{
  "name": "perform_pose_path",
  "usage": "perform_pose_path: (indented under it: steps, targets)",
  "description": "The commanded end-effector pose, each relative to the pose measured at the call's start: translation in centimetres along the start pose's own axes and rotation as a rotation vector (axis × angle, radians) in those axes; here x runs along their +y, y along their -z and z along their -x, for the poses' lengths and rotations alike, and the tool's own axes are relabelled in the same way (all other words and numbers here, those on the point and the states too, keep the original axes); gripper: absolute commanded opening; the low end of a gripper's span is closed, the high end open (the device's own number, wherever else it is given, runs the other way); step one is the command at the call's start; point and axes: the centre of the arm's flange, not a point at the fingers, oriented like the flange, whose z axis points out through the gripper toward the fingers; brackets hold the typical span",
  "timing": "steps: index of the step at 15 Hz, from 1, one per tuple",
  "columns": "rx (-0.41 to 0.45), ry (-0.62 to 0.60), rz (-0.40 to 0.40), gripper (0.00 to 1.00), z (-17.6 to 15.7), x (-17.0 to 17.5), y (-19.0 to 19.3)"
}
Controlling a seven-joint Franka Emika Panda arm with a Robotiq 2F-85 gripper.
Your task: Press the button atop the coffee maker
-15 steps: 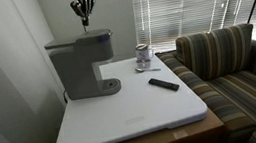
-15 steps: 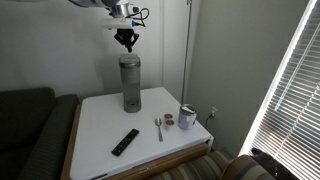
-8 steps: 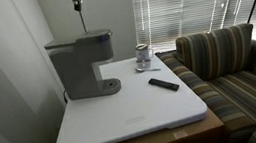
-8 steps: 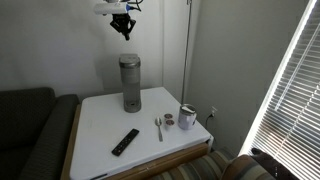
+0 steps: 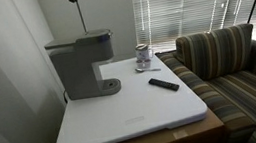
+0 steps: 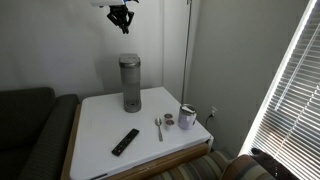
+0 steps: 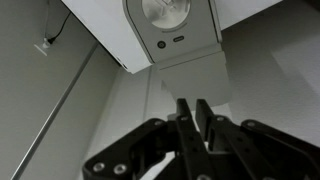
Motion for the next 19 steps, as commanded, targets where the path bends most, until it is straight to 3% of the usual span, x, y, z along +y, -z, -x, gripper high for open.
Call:
perform_pose_path:
  steps: [1, 9, 13, 16, 17, 19]
  targets:
    - [-0.003, -0.015, 0.002, 0.47, 3.0, -0.5, 1.0]
    - [0.001, -0.046, -0.028, 0.99, 3.2, -0.6, 0.4]
    - [0.020, 0.002, -0.094, 1.00, 3.3, -1.1, 0.2]
    - [0.043, 0.054, -0.214, 1.00, 3.1, -2.0, 0.2]
    - [0.028, 0.021, -0.142, 1.00, -0.3, -1.9, -0.1]
    - [0.038, 0.038, -0.181, 1.00, -0.4, -2.3, 0.0]
